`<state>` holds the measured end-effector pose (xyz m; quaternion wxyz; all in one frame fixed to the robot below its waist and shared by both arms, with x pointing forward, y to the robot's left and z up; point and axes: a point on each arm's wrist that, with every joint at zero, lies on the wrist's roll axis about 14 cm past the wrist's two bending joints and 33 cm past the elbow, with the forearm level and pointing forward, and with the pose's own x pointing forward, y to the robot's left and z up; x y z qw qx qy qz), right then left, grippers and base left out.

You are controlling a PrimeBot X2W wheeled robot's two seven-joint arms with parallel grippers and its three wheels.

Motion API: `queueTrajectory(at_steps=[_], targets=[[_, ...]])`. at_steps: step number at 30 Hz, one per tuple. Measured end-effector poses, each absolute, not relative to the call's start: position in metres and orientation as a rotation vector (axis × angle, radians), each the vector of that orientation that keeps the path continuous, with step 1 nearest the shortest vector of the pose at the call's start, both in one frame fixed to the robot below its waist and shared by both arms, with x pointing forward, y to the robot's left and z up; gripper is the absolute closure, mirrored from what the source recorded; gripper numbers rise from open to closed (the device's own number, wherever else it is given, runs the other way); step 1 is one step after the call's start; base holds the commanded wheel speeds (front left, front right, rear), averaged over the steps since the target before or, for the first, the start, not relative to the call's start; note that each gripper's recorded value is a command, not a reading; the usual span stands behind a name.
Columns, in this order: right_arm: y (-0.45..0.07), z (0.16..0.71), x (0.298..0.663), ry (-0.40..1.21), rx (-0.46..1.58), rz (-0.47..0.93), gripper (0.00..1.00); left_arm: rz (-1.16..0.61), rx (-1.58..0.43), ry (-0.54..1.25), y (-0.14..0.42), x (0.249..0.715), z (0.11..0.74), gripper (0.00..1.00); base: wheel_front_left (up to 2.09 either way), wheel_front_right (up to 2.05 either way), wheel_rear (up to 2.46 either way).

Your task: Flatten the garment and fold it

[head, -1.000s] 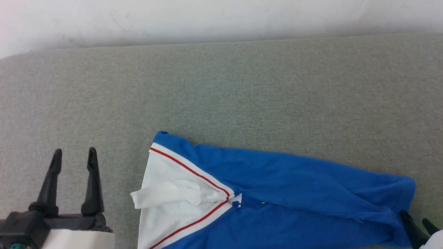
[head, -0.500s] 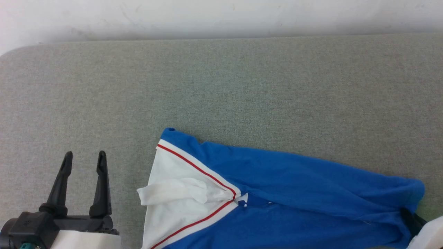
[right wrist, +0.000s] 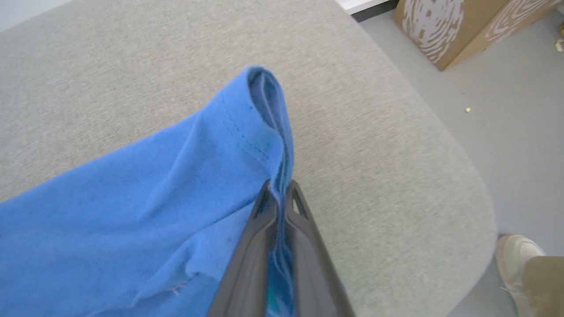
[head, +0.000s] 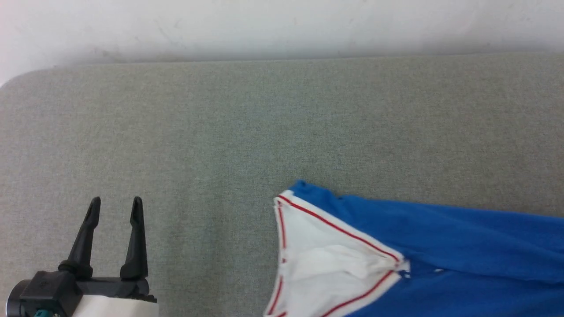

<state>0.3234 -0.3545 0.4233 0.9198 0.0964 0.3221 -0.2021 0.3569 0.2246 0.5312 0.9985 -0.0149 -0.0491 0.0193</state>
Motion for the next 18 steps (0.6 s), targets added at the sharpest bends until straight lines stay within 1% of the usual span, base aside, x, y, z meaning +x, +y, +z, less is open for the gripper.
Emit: queueTrajectory(at_steps=[3,6,9,13,18], targets=[[-0.375,0.438,0.320,0.632,0.158,-0.461,1.00,0.038,-0.031,-0.103,0.224,0.354,0.533,0.00,0.00,0.00,0.00],[-0.365,0.446,0.326,0.620,0.160,-0.419,1.00,0.035,-0.035,-0.101,0.223,0.350,0.532,0.00,0.00,0.00,0.00],[-0.333,0.453,0.339,0.616,0.174,-0.315,1.00,0.027,-0.042,-0.095,0.221,0.346,0.530,0.00,0.00,0.00,0.00],[-0.273,0.461,0.351,0.623,0.217,-0.130,1.00,0.017,-0.053,-0.097,0.217,0.344,0.530,0.00,0.00,0.00,0.00],[-0.197,0.458,0.345,0.713,0.223,0.115,1.00,0.021,-0.066,-0.100,0.215,0.341,0.531,0.00,0.00,0.00,0.00]])
